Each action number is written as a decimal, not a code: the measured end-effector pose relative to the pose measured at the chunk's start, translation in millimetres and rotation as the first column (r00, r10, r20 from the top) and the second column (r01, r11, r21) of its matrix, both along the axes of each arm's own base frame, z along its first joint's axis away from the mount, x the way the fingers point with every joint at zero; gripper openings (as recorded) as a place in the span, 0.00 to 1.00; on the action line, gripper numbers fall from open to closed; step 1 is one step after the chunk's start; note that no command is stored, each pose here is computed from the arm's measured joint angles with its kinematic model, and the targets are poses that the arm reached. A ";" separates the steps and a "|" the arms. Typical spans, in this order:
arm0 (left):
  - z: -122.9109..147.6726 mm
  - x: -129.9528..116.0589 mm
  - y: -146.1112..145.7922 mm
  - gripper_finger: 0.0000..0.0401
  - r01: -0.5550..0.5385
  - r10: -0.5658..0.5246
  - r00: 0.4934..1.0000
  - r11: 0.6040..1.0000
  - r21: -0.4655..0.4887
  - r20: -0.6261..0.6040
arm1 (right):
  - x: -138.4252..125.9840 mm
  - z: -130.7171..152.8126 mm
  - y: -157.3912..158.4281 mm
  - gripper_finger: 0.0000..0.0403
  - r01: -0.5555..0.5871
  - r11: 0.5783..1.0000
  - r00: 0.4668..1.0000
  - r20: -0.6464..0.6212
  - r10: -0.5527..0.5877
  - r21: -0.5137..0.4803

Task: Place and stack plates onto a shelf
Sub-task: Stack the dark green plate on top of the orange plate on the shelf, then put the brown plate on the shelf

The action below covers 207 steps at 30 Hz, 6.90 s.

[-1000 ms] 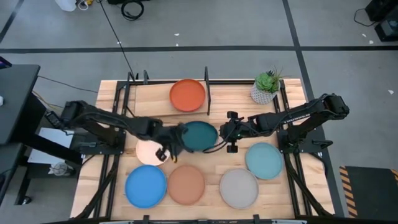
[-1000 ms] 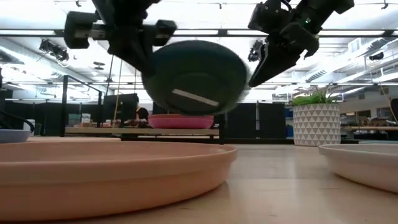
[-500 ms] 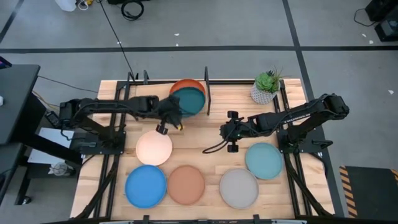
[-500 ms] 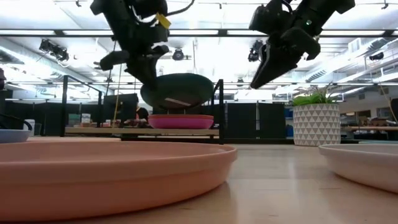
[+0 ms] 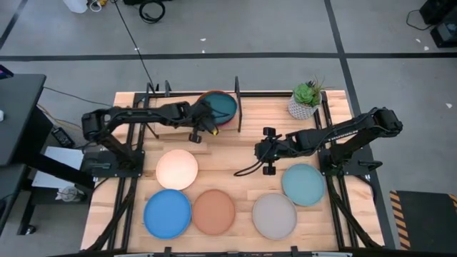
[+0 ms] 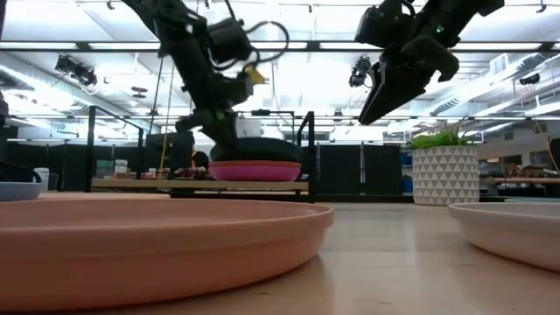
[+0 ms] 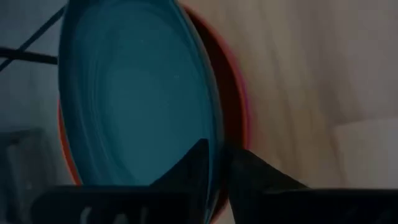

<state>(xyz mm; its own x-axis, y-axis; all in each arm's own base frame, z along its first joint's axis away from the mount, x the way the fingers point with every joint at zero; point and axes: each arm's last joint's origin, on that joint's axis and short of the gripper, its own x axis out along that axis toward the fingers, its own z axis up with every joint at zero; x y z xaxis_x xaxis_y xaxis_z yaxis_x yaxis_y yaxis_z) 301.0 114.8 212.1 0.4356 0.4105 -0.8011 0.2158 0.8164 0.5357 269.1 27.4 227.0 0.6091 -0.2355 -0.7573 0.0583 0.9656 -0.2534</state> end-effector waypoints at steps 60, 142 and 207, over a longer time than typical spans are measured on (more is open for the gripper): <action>-40.2 -12.8 -365.5 0.35 -0.125 0.139 0.990 0.752 -0.647 -0.029 | -1.1 -29.5 25.3 0.26 -0.101 0.994 0.936 0.336 0.106 -0.034; 36.0 -86.7 -191.2 0.04 -0.157 0.183 0.981 0.948 -0.277 0.072 | 2.8 -20.3 34.1 0.26 -0.195 0.980 0.885 0.421 0.198 -0.051; -12.3 -107.3 -11.7 0.10 -0.506 0.546 0.837 0.790 -0.347 0.022 | -36.3 -57.9 66.7 0.26 -0.278 0.953 0.813 0.499 0.301 -0.122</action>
<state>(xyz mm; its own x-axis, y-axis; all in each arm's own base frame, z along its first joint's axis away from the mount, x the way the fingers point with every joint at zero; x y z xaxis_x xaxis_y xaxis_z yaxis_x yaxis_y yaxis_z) 193.7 103.0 199.8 0.3230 0.3381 -0.8839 -0.3431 0.9123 0.2236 232.8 94.1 169.1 0.9482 -0.0108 -0.3175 -0.0917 0.9476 -0.3061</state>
